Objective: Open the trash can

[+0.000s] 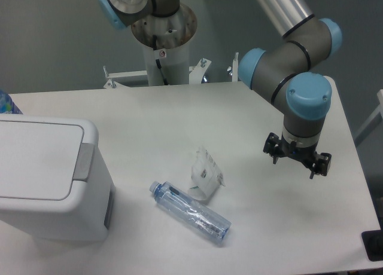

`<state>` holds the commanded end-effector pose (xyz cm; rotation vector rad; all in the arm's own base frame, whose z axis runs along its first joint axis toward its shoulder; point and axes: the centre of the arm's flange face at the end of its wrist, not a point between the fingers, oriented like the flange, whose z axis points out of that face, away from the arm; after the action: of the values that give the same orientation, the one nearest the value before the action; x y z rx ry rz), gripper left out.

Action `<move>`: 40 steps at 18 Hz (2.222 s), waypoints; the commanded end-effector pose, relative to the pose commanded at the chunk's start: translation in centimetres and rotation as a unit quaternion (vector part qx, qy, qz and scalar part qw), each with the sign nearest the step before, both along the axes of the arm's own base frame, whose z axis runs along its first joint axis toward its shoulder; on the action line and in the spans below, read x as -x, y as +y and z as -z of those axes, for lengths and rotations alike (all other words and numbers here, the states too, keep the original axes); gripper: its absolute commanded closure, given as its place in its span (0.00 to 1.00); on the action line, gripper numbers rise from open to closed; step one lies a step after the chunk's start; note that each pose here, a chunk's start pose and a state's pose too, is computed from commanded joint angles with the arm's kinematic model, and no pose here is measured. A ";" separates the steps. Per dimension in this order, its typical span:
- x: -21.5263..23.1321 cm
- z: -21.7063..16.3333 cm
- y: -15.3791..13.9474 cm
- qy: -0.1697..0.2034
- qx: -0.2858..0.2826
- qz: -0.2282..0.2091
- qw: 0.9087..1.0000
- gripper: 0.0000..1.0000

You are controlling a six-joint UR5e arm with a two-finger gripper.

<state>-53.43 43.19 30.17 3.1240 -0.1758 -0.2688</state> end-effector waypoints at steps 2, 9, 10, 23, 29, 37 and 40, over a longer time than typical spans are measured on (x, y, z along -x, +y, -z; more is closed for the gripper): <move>-0.1 0.1 0.0 -0.001 0.001 0.000 1.000 0.00; -1.0 0.3 0.2 0.006 -0.014 -0.001 1.000 0.00; -1.5 -0.1 0.0 0.005 -0.025 -0.001 1.000 0.00; -11.6 -8.1 6.2 -0.072 -0.205 -0.149 0.965 0.00; -15.9 -11.9 8.4 -0.099 -0.253 -0.154 0.950 0.00; -20.3 -16.2 10.0 -0.143 -0.305 -0.172 0.926 0.00; -22.1 -17.5 10.9 -0.158 -0.323 -0.187 0.914 0.00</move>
<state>-31.29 54.09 47.66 3.7167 0.6464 0.2423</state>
